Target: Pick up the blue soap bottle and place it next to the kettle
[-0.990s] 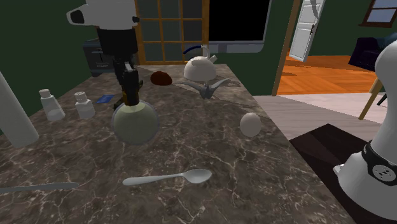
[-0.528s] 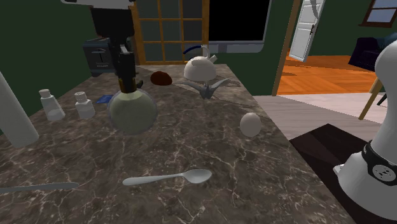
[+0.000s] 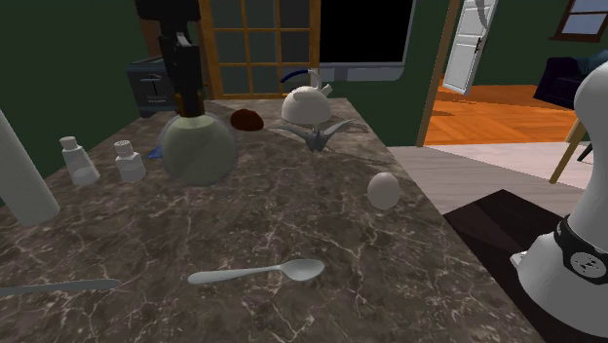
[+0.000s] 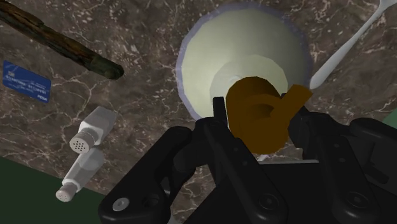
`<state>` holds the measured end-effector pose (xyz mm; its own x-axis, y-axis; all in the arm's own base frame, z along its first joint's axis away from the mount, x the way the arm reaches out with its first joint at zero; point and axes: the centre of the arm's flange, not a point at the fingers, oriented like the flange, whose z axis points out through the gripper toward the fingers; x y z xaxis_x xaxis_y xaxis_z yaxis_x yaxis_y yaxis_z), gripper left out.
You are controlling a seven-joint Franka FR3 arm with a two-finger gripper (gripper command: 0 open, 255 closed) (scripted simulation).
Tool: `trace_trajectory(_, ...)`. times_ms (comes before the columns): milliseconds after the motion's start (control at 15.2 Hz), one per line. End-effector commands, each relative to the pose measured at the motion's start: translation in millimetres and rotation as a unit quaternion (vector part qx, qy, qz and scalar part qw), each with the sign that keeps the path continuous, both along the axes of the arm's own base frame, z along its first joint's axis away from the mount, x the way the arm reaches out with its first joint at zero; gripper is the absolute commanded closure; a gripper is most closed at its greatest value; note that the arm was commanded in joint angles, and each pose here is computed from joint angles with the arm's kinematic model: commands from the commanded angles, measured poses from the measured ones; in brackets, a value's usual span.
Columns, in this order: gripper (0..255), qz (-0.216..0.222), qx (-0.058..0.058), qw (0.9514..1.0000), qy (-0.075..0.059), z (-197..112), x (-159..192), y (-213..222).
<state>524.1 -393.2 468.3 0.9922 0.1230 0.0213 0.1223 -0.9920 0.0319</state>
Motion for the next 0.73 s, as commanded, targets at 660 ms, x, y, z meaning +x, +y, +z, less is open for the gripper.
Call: trace_trajectory(660,255,0.000,0.000,1.0000,0.000,64,0,0)
